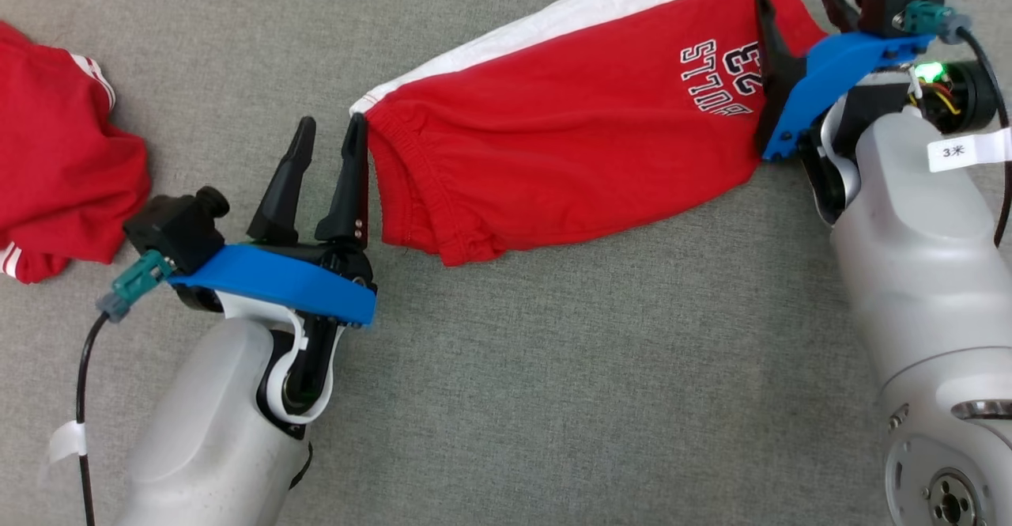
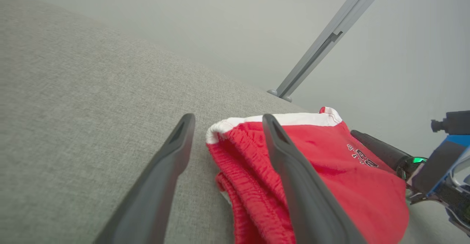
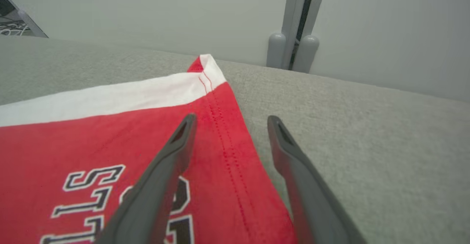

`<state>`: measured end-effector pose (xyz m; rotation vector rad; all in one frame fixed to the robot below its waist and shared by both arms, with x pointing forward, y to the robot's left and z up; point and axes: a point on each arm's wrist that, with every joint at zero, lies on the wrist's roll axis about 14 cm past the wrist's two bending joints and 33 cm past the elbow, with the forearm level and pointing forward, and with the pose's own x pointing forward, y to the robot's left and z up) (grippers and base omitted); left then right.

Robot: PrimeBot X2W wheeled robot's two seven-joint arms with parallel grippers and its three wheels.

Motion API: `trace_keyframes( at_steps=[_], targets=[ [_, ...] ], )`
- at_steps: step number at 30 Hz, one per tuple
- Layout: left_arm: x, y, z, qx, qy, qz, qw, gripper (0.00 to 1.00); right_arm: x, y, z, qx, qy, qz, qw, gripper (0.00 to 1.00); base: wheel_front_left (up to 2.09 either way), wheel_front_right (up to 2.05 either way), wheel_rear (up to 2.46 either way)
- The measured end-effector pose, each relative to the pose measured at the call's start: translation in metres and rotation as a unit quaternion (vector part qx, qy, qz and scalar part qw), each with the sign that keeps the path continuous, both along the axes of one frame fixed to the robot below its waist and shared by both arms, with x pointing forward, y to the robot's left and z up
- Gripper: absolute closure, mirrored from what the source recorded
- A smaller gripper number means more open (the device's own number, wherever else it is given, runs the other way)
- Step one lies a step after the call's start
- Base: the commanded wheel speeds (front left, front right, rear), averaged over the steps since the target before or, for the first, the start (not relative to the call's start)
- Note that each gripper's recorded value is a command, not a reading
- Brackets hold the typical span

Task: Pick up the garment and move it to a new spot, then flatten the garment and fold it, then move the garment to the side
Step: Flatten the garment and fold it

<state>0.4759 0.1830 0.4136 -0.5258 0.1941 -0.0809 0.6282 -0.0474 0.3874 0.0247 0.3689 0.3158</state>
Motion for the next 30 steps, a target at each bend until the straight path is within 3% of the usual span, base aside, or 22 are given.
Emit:
trace_keyframes(
  at_steps=[4, 9, 10, 11, 18, 30],
  targets=[
    [-0.005, -0.002, 0.001, 0.002, 0.001, -0.001, 1.000, 0.00, -0.017, -0.013, -0.020, -0.039, 0.055, 0.000, 0.998, 0.00, 0.00, 0.00, 0.00],
    [-0.009, 0.000, 0.002, 0.004, 0.000, 0.002, 1.000, 0.00, -0.027, -0.015, -0.033, -0.047, 0.115, -0.003, 0.992, 0.00, 0.00, 0.00, 0.00],
    [-0.009, 0.000, 0.003, 0.005, 0.000, 0.003, 1.000, 0.00, -0.029, -0.015, -0.034, -0.042, 0.125, -0.004, 0.991, 0.89, 0.00, 0.00, 0.00],
    [-0.010, 0.000, 0.003, 0.006, -0.001, 0.003, 1.000, 0.00, -0.029, -0.014, -0.035, -0.032, 0.132, -0.009, 0.991, 1.00, 0.00, 0.00, 0.00],
    [-0.017, 0.003, 0.005, 0.015, 0.000, 0.006, 1.000, 0.00, -0.039, -0.011, -0.028, 0.008, 0.122, -0.020, 0.992, 1.00, 0.00, 0.00, 0.00],
    [-0.052, -0.009, 0.011, 0.030, -0.001, -0.006, 1.000, 0.00, -0.088, -0.052, -0.001, 0.109, 0.074, -0.118, 0.984, 1.00, 0.00, 0.00, 0.00]
  ],
)
